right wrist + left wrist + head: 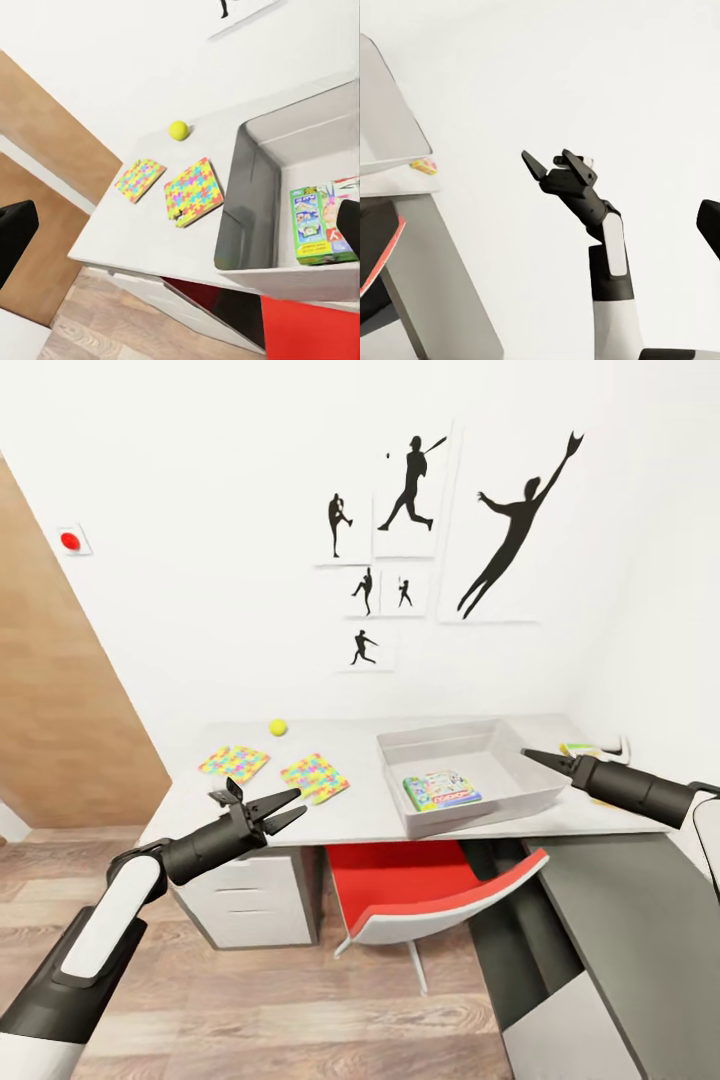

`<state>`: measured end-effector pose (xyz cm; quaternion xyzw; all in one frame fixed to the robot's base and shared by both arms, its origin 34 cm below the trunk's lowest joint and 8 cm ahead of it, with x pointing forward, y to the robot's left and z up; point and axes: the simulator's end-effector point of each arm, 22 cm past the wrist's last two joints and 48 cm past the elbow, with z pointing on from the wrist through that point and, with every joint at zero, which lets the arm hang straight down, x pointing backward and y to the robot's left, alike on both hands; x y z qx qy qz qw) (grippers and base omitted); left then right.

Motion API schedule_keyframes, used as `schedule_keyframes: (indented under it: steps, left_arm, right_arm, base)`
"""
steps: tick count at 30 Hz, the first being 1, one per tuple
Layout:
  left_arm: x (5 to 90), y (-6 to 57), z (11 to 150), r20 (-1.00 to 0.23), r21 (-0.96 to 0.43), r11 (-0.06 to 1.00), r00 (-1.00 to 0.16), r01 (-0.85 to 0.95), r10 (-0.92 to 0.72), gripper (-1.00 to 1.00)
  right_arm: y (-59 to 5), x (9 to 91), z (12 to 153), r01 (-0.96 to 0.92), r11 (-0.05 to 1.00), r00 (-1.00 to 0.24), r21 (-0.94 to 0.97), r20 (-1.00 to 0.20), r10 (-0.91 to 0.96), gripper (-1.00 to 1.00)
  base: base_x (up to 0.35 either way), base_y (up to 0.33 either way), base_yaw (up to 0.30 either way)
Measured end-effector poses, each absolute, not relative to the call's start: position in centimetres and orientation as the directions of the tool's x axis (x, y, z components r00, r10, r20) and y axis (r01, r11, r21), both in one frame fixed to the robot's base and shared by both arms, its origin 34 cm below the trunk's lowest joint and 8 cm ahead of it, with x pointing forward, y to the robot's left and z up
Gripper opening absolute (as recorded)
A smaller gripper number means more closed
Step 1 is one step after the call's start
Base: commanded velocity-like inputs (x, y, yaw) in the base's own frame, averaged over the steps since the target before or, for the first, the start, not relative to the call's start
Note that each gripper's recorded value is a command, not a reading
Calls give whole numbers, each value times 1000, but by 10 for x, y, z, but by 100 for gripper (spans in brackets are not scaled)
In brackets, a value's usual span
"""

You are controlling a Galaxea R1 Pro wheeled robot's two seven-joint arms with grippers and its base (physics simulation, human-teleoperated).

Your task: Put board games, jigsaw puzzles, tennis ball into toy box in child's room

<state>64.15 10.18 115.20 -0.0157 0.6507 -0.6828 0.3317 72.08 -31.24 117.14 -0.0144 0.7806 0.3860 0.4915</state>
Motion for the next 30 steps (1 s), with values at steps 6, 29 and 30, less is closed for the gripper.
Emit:
schedule_keyframes:
  steps: [6, 29, 30]
  left_arm:
    - [640, 100, 1156, -419, -894, 67, -775, 443, -473, 100]
    - [635, 100, 1173, -446, -878, 66, -759, 474, -474, 100]
    - [635, 100, 1174, -447, -877, 66, -759, 475, -474, 100]
  right_arm:
    - [-313, 719, 1174, -404, 702, -513, 587, -780, 357, 100]
    - [-313, 713, 1190, -419, 702, -493, 576, -794, 357, 100]
    - [-313, 713, 1191, -420, 702, -492, 575, -794, 357, 100]
  base:
    - [0, 65, -201]
    - [0, 156, -211]
    - [0, 25, -219]
